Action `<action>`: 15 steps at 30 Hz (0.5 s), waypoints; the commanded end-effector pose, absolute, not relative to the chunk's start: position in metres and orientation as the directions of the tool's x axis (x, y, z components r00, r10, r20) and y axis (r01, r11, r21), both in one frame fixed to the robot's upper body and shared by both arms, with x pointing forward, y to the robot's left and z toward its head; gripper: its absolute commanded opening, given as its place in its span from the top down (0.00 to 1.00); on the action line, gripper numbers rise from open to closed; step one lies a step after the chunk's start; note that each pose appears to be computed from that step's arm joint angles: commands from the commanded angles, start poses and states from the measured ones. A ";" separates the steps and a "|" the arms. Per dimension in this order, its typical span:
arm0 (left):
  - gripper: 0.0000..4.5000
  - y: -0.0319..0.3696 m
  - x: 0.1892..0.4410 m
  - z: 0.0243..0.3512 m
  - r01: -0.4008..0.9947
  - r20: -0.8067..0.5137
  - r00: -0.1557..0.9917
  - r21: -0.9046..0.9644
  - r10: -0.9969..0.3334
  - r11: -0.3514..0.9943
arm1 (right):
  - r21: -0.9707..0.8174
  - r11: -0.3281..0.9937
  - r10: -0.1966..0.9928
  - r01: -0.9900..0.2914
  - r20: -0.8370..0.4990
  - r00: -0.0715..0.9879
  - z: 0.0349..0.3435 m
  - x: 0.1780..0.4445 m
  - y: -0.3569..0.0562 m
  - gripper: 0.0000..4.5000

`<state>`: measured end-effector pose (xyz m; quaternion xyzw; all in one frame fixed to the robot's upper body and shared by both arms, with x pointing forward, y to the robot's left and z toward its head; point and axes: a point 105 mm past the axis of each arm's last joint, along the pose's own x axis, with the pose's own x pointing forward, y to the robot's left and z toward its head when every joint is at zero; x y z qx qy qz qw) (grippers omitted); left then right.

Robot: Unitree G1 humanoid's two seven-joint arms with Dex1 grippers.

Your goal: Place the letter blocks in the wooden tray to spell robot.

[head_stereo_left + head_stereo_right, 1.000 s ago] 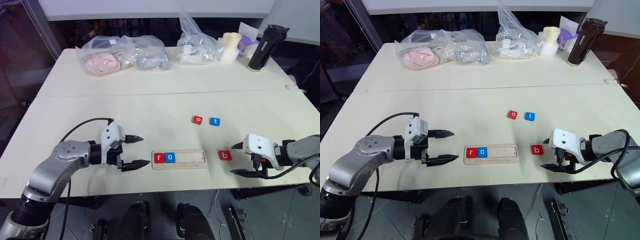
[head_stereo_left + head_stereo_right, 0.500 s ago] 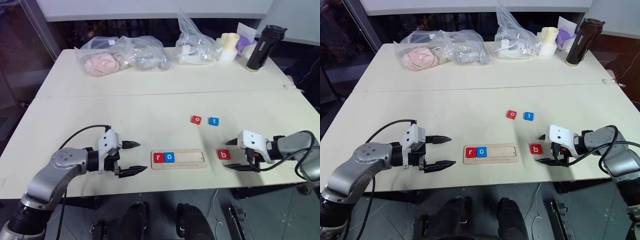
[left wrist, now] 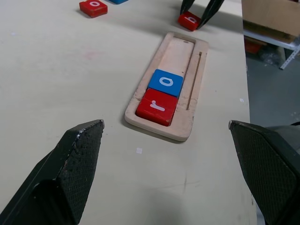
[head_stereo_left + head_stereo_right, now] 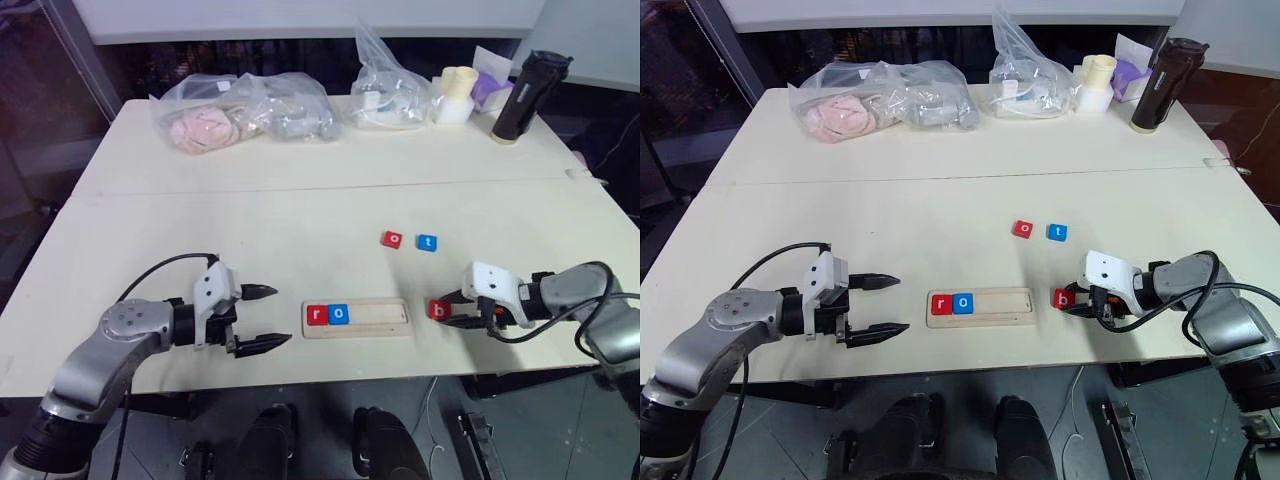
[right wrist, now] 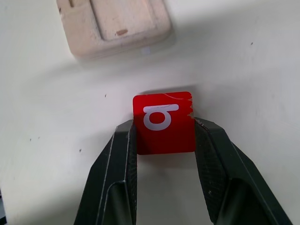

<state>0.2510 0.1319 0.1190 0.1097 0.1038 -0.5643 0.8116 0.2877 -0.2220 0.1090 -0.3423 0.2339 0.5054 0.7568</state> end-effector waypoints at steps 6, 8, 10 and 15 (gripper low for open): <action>0.00 0.134 0.250 0.125 0.938 -0.276 0.346 0.104 -0.897 0.330 | -0.346 0.091 0.698 -0.934 -0.646 0.308 0.148 0.278 -0.166 0.75; 0.00 0.133 0.250 0.125 0.939 -0.274 0.345 0.106 -0.898 0.328 | -0.341 0.071 0.711 -0.937 -0.642 0.287 0.147 0.276 -0.155 0.75; 0.00 0.131 0.251 0.128 0.938 -0.272 0.346 0.111 -0.898 0.328 | -0.349 0.060 0.715 -0.935 -0.639 0.284 0.142 0.278 -0.146 0.75; 0.00 0.121 0.254 0.142 0.938 -0.263 0.345 0.120 -0.901 0.324 | -0.336 0.068 0.733 -0.939 -0.622 0.276 0.134 0.280 -0.130 0.75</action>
